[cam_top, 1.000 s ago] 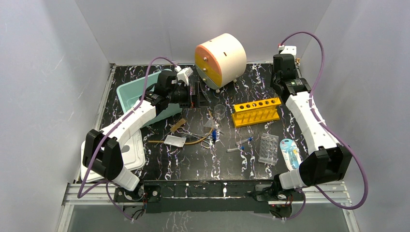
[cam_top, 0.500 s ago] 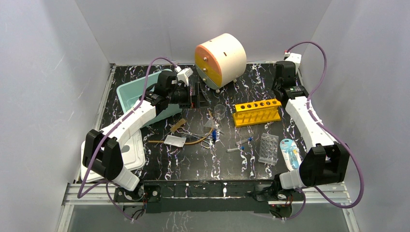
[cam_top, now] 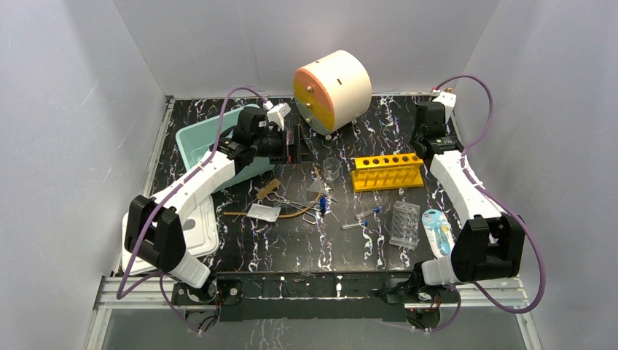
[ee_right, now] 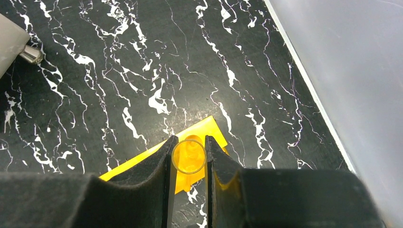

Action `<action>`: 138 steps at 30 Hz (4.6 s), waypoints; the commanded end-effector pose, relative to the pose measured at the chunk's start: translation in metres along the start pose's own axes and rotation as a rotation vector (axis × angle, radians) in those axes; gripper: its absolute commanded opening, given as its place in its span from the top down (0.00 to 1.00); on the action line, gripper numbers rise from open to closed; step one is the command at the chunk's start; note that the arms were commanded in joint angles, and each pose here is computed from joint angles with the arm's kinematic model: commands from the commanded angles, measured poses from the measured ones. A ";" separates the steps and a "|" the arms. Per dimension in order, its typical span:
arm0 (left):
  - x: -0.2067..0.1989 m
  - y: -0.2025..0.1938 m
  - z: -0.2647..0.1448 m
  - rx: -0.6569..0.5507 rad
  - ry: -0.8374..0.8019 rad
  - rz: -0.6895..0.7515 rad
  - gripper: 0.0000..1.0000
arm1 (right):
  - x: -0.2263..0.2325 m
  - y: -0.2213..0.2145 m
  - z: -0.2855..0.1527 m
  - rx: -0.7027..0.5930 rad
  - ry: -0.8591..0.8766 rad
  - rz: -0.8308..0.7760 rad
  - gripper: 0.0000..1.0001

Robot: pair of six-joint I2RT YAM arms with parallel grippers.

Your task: Organize the chemistry lab equipment

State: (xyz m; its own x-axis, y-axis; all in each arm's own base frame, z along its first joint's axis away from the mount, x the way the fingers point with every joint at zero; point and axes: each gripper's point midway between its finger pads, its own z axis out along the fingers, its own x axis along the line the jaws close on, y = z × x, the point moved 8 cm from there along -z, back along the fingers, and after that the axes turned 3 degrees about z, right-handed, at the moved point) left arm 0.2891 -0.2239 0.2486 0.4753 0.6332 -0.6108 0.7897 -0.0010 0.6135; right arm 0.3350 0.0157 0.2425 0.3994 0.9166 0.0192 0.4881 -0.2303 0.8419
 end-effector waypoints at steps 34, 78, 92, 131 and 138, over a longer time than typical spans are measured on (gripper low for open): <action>-0.016 0.022 -0.020 -0.067 0.006 0.068 0.02 | 0.005 -0.001 0.051 -0.234 -0.020 0.103 0.73; 0.002 -0.011 -0.064 -0.216 0.310 -0.044 0.02 | 0.060 -0.043 -0.148 0.418 0.504 -0.112 0.25; 0.005 -0.029 -0.060 -0.180 0.275 -0.113 0.02 | 0.048 -0.152 -0.121 0.502 0.099 0.077 0.49; 0.017 -0.023 -0.052 -0.176 0.337 -0.073 0.02 | -0.035 -0.193 -0.050 0.648 -0.250 0.077 0.27; 0.015 -0.020 -0.052 -0.176 0.334 -0.066 0.02 | -0.035 -0.172 -0.042 0.571 -0.214 0.038 0.42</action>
State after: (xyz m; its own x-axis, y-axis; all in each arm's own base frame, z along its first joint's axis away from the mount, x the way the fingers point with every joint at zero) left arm 0.2539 -0.1751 0.2358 0.2252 0.8473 -0.4809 0.7600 0.1561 0.6309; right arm 0.1835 0.0420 0.1015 0.5668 0.8133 -0.1315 0.8011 -0.5068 0.3185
